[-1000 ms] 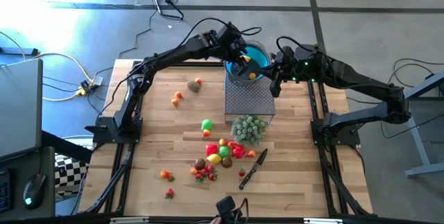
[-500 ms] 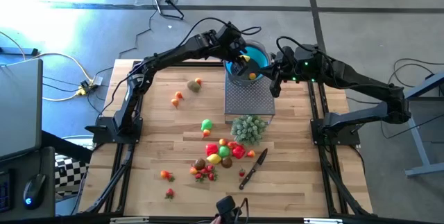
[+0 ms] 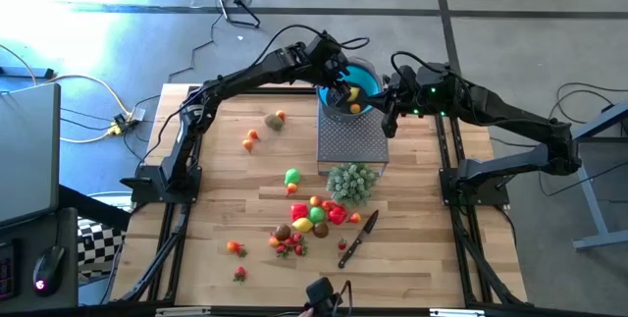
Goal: Pick & Place Fruit
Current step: Put the brown kiwi into the blue strainer bowl
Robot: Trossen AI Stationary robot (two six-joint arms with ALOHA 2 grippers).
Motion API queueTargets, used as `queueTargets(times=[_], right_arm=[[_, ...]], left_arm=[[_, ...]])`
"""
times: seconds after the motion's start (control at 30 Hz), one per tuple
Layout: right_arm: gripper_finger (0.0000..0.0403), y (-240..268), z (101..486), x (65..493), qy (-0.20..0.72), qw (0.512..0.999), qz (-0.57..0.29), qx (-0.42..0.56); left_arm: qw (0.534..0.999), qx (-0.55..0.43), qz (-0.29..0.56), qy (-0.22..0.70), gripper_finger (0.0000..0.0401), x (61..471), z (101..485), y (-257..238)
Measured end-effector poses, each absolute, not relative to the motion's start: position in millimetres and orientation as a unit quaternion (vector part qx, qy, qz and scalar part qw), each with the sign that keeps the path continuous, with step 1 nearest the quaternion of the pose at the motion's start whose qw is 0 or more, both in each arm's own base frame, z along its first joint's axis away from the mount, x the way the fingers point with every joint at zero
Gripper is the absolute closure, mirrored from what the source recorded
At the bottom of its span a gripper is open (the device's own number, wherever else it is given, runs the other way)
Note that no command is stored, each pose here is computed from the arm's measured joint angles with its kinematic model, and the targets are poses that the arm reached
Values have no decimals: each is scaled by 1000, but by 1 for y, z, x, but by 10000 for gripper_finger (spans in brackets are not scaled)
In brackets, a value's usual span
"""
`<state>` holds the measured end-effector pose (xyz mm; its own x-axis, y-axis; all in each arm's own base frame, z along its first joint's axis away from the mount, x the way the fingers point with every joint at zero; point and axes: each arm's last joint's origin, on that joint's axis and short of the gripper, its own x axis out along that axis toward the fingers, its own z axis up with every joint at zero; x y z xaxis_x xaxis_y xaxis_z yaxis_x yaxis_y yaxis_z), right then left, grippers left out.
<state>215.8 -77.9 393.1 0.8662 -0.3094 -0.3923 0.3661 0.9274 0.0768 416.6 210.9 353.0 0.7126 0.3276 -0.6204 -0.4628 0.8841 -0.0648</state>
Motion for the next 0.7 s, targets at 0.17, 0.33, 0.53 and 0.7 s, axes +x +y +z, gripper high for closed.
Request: queueTargets(times=[0.17, 0.33, 0.53, 0.7], right_arm=[[401, -78, 393, 216, 190, 963, -175, 74], [401, -78, 393, 216, 190, 963, -175, 74], [401, -78, 393, 216, 190, 963, -175, 74], [401, -78, 393, 216, 190, 963, -176, 74]], left_arm=[[919, -108, 215, 312, 160, 417, 353, 211], [919, -110, 215, 312, 160, 417, 353, 211], [920, -108, 215, 310, 160, 417, 354, 211], [927, -103, 214, 291, 160, 415, 362, 210]])
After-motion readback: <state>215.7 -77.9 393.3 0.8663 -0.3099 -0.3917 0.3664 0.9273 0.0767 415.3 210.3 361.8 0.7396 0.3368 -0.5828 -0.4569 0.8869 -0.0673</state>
